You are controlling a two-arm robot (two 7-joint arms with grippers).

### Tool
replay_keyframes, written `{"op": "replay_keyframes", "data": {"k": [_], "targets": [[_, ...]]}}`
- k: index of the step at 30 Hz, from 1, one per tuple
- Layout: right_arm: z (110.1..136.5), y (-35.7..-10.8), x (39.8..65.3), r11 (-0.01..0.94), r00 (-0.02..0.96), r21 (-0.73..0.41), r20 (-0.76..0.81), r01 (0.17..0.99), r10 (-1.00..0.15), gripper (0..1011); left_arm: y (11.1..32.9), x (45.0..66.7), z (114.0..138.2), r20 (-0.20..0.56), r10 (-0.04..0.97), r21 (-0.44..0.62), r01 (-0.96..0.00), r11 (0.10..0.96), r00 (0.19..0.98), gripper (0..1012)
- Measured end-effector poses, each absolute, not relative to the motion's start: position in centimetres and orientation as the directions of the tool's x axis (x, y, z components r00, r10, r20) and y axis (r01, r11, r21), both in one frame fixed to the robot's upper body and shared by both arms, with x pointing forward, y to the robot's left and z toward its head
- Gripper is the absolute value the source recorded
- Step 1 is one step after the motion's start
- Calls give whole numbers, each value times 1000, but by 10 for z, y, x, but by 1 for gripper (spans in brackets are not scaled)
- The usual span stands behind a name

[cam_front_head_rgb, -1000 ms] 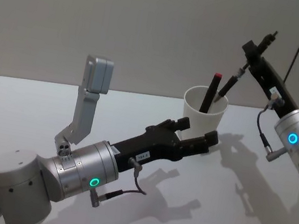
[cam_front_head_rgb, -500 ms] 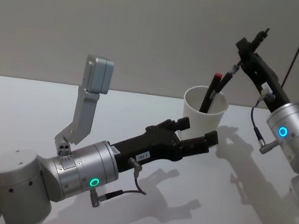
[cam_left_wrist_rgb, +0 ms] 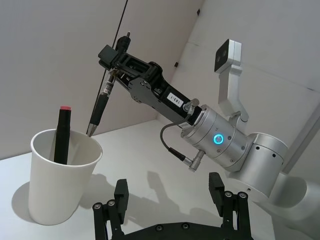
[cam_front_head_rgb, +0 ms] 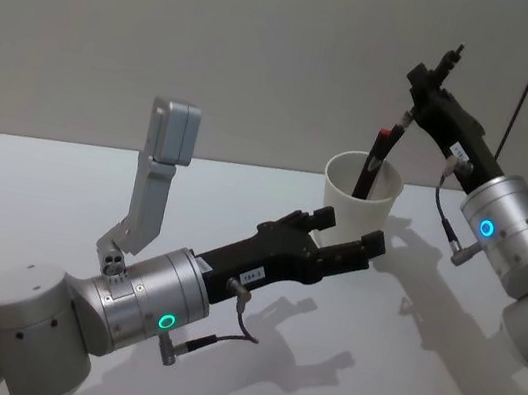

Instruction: Place the pen into the pen holder.

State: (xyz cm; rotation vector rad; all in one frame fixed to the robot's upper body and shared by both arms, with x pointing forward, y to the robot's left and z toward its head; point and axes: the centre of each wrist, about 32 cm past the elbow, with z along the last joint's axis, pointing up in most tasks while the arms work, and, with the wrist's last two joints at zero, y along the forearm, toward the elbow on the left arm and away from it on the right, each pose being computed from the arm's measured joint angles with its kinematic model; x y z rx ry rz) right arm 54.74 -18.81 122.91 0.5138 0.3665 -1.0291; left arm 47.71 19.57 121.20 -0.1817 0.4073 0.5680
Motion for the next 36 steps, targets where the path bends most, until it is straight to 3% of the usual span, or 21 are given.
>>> {"op": "replay_keyframes", "data": {"k": [26,30,36], "targets": [[1222,-185,554,450,489,197,-261,871,-832,160,196,477,1212,-422,484,-56,-555,830,766,1001],[1221,-184,554,452,487,189,-230,872,-843,224,196,477,1212,-422,484,-56,-555,830,766,1001],[1219,-183,555,453,485,183,-205,873,-850,407,196,477,1212,-422,484,-56,-555,830,766,1001]]}}
